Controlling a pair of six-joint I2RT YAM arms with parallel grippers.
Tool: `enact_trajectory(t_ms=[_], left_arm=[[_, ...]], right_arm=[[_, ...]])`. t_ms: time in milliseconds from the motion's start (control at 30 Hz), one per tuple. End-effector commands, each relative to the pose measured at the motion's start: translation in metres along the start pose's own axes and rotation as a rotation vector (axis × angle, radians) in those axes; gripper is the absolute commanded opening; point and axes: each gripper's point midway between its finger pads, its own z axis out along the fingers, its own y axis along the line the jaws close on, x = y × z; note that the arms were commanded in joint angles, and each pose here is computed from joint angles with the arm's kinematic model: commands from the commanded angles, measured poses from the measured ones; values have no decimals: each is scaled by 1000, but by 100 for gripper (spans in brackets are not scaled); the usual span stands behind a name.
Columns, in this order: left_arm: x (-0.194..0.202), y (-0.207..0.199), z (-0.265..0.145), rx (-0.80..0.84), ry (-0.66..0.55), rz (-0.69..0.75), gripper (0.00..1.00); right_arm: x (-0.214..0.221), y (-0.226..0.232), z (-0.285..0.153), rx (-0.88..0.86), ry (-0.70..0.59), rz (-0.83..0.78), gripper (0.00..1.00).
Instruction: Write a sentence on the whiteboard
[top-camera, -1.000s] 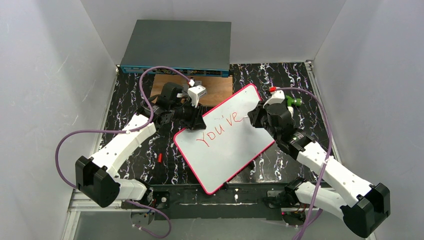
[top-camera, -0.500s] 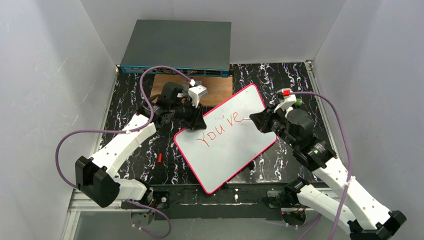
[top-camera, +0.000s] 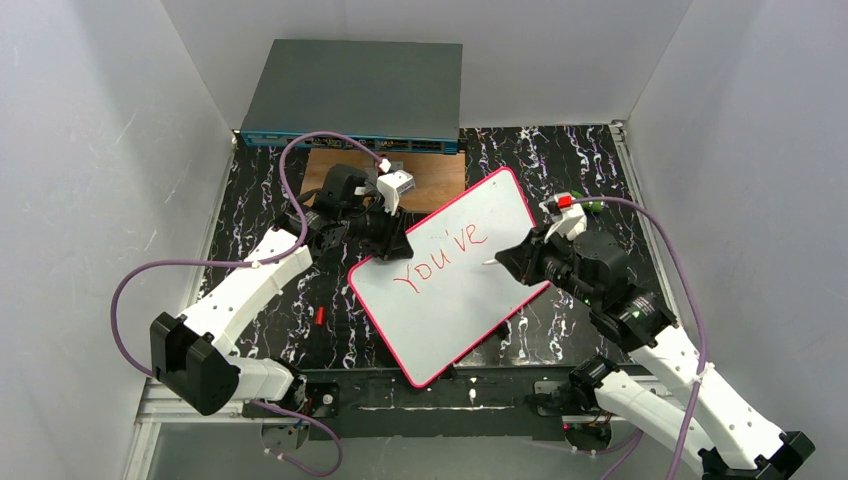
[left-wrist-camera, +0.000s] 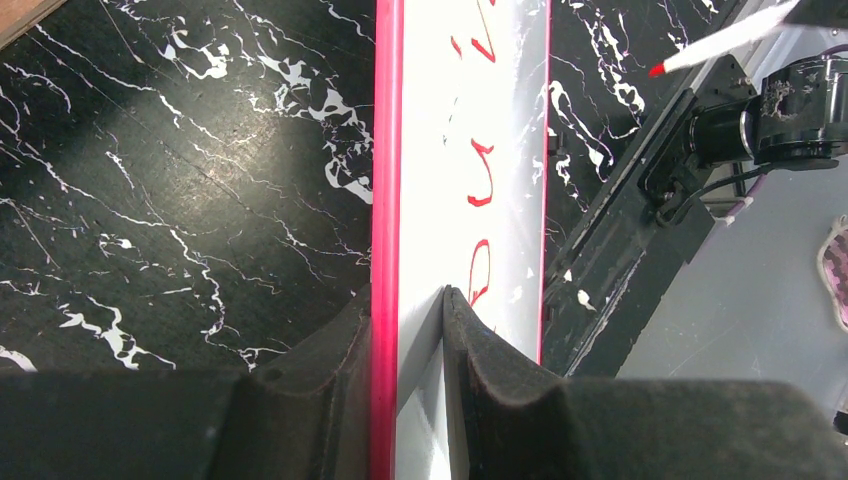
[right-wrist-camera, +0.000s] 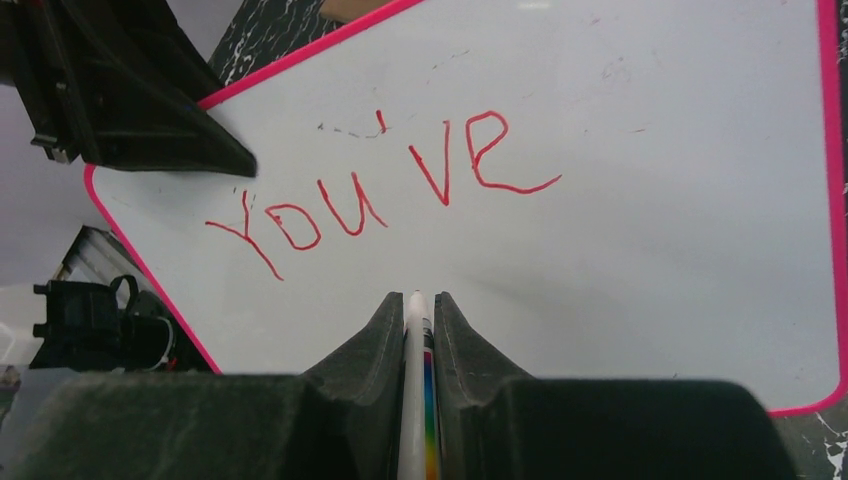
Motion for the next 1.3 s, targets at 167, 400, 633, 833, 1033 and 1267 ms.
enact_trajectory(t_ms=[167,400,633,833,1033,1267], left_arm=[[13,27,-3,-139,28,62,0],[15,27,-4,-145,30,44,0],[17,31,-4,-180,31,0,0],[16,32,-4,-188,27,-12,0],[18,33,-5,-193,28,-4,0],[19,34,-5,-197,31,1,0]], right_arm=[[22,31,3,-133,49,-40,1],[41,53,9,-154,66,-82,1],[51,74,16,-195,25,-115,1],[68,96,31,-271,64,-147,1],[76,124,45,-352,77,-185,1],[85,138,49,-388,108,-204,1]])
